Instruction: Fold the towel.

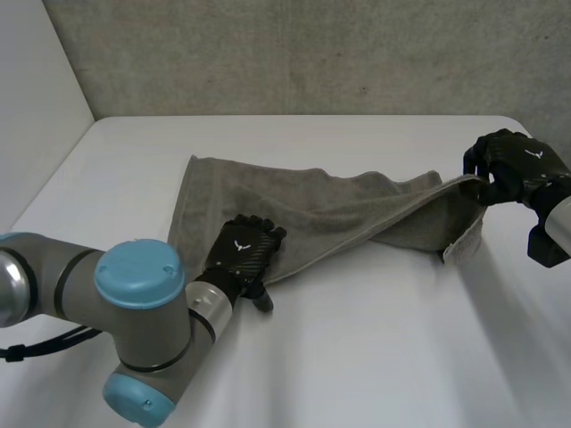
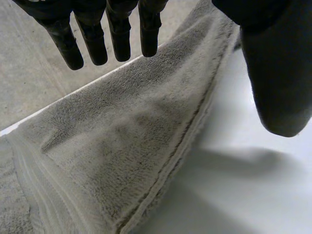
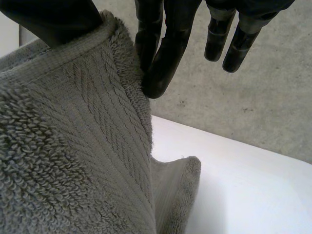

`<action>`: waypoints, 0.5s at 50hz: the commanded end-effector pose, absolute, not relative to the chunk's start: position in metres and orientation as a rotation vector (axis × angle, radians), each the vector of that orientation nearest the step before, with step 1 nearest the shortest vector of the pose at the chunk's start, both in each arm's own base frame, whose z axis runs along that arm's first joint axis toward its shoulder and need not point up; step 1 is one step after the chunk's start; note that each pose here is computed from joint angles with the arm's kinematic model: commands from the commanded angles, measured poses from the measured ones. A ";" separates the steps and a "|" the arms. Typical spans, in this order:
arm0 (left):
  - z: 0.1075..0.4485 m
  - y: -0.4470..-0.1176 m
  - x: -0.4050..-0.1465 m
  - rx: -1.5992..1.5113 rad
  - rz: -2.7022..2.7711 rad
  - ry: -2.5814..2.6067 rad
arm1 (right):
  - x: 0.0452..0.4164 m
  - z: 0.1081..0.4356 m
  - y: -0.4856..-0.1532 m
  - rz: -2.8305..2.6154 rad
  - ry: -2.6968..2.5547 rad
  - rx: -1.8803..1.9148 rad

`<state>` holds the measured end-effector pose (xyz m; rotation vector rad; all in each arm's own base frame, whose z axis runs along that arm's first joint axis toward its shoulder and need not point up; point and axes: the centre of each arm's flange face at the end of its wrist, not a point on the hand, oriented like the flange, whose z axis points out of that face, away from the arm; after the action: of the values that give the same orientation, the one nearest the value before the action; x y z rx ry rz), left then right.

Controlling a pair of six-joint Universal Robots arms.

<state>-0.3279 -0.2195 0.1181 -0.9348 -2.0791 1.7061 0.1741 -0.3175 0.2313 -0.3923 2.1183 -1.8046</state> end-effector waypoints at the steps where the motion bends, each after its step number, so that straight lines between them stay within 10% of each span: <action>1: 0.108 -0.226 -0.333 -0.876 1.673 -2.096 | 0.175 0.229 -0.320 -1.778 2.132 -0.379; 25: 0.105 -0.254 -0.329 -0.764 1.746 -2.187 | 0.169 0.232 -0.324 -1.796 2.140 -0.346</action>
<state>-0.3385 -0.2482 0.0960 -0.7816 -2.1638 1.7303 0.1719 -0.3223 0.2316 -0.3509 2.1382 -1.7911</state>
